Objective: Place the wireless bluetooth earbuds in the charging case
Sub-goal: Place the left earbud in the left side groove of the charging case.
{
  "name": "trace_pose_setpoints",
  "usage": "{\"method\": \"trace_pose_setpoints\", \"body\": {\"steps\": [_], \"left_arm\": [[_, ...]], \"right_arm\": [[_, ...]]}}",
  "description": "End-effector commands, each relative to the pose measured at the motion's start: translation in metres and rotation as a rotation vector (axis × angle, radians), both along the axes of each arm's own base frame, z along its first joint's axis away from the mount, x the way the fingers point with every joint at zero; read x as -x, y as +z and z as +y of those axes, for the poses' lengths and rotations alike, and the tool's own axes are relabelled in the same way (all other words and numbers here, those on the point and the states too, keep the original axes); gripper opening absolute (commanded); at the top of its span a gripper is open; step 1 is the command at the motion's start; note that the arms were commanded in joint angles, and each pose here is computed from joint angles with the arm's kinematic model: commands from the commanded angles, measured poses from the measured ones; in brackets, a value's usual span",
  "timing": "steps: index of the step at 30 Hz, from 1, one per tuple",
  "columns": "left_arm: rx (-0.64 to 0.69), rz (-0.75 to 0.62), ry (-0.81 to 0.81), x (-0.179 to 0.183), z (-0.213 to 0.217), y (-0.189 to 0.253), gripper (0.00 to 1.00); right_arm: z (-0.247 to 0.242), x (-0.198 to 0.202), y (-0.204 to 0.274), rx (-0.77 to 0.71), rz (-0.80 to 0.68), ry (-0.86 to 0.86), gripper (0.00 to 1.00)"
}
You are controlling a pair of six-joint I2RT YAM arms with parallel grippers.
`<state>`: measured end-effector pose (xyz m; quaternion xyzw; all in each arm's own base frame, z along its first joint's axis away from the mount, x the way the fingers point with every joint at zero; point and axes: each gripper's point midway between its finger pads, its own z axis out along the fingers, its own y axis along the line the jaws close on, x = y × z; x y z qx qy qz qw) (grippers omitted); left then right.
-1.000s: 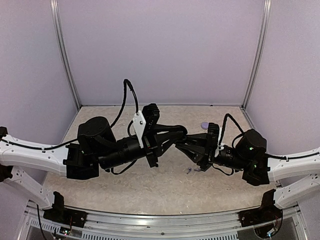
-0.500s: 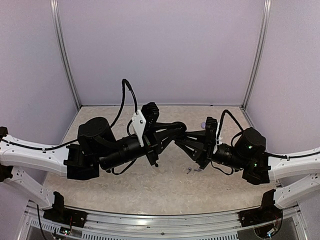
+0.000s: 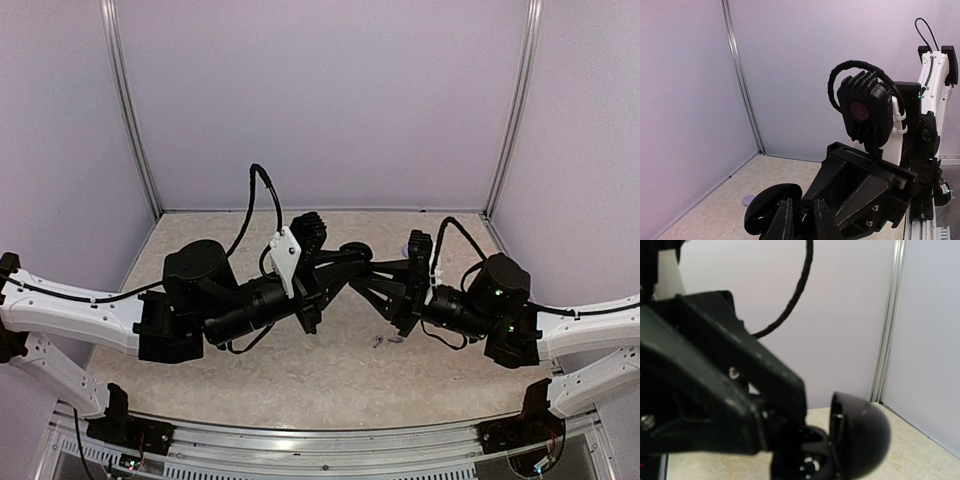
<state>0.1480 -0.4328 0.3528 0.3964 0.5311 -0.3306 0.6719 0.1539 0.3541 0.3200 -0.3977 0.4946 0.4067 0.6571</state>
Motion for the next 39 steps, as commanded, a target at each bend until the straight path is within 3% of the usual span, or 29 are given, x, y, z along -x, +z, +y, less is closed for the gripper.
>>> {"method": "trace_pose_setpoints", "body": {"steps": [1,5,10,17,21,23,24,32,39], "left_arm": [[-0.089,0.030,0.002,0.001,-0.006,-0.030,0.06],[-0.080,0.026,-0.009,0.003,-0.004,-0.022,0.19],[-0.091,-0.003,-0.022,0.010,-0.002,-0.010,0.27],[-0.099,-0.039,-0.015,0.024,0.005,-0.001,0.53],[-0.079,-0.025,-0.007,0.027,0.015,0.003,0.72],[-0.062,-0.018,-0.008,0.029,0.024,0.008,0.95],[-0.058,-0.015,-0.009,0.029,0.027,0.009,0.99],[-0.022,0.008,0.027,0.028,0.059,0.022,0.99],[-0.173,0.001,-0.089,0.039,0.049,0.017,0.99]], "right_arm": [[-0.008,0.006,0.045,-0.119,-0.072,0.000,0.00],[-0.009,0.006,0.042,-0.112,-0.067,-0.005,0.00],[-0.009,0.005,0.035,-0.104,-0.051,-0.009,0.00],[-0.013,0.005,0.027,-0.096,-0.034,-0.017,0.00],[-0.014,0.006,0.022,-0.083,-0.023,-0.012,0.00],[-0.013,0.008,0.019,-0.068,-0.019,0.001,0.00],[-0.013,0.009,0.017,-0.059,-0.015,0.008,0.00],[-0.016,0.025,0.010,-0.050,0.011,0.095,0.00],[-0.004,0.051,0.001,0.017,0.030,0.266,0.03]]}}
